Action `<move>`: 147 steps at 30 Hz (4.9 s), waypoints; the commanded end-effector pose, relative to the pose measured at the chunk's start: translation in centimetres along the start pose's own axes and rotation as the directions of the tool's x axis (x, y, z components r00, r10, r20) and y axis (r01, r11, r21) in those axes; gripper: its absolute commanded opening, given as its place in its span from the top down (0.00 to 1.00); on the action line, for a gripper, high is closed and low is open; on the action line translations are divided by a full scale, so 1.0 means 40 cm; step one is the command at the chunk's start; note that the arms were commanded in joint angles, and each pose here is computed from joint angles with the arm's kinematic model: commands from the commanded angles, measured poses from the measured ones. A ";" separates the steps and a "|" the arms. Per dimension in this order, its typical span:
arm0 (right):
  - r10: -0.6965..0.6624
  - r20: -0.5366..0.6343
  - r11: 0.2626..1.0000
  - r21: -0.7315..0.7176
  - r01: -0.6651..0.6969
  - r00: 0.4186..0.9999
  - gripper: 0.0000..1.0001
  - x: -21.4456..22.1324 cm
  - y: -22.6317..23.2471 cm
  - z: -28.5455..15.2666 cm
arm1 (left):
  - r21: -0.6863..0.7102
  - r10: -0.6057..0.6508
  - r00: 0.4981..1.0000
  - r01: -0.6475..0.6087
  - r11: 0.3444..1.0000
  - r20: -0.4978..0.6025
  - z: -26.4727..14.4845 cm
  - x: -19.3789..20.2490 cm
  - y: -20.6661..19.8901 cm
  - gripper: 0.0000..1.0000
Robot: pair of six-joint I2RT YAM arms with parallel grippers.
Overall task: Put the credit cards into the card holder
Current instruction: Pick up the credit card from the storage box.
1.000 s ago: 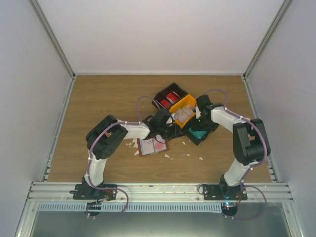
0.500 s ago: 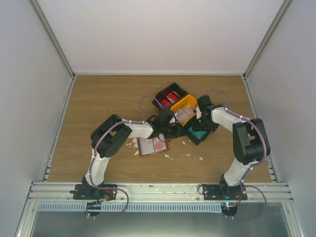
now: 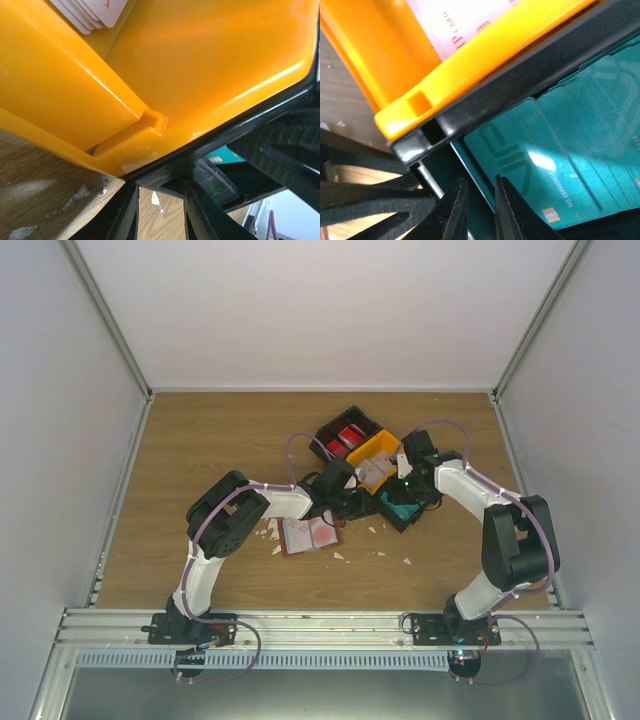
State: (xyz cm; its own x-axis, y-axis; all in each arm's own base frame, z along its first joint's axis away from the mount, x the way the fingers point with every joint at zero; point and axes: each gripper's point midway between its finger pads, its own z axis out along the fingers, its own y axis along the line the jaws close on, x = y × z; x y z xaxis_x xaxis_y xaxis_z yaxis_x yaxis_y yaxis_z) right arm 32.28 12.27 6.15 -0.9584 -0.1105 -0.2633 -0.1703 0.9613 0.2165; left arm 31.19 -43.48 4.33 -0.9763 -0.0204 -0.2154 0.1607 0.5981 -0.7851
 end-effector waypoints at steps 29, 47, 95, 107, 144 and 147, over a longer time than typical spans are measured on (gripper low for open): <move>0.009 0.021 0.999 -0.035 -0.008 1.000 0.52 0.017 0.041 -0.051 | -0.059 0.036 0.997 -0.032 0.998 0.064 -0.014 -0.025 0.016 0.73; -0.079 -0.081 0.997 -0.028 0.077 0.994 0.75 0.074 0.074 0.000 | -0.089 0.030 0.991 -0.019 0.996 0.127 -0.072 -0.053 0.034 0.73; 0.044 0.425 0.607 -0.730 0.314 0.904 0.99 -0.010 0.496 -0.298 | 0.115 0.187 0.903 -0.248 0.962 0.388 -0.574 -0.041 -0.064 0.20; -0.007 0.443 0.411 -0.816 0.406 0.897 1.00 0.013 0.558 -0.374 | 0.294 0.212 0.927 -0.305 0.906 0.308 -0.614 0.030 -0.137 0.32; -0.125 0.249 0.985 -0.087 0.151 0.960 0.48 0.053 0.356 -0.031 | 0.023 -0.082 0.981 0.079 0.997 0.178 -0.528 0.123 0.203 1.00; -0.149 0.199 0.988 -0.003 0.153 0.969 0.43 0.092 0.347 0.009 | 0.038 -0.102 0.983 0.098 0.994 0.154 -0.510 0.136 0.217 1.00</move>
State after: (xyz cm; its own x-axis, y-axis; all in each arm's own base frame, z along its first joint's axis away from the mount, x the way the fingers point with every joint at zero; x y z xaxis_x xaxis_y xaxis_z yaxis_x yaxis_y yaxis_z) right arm 27.23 29.30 12.26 -0.8378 -0.1181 -0.5331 -0.4040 0.7908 0.4598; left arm 24.30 -22.17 9.28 -0.9517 -0.2016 -0.2316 0.0807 0.5635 -0.8221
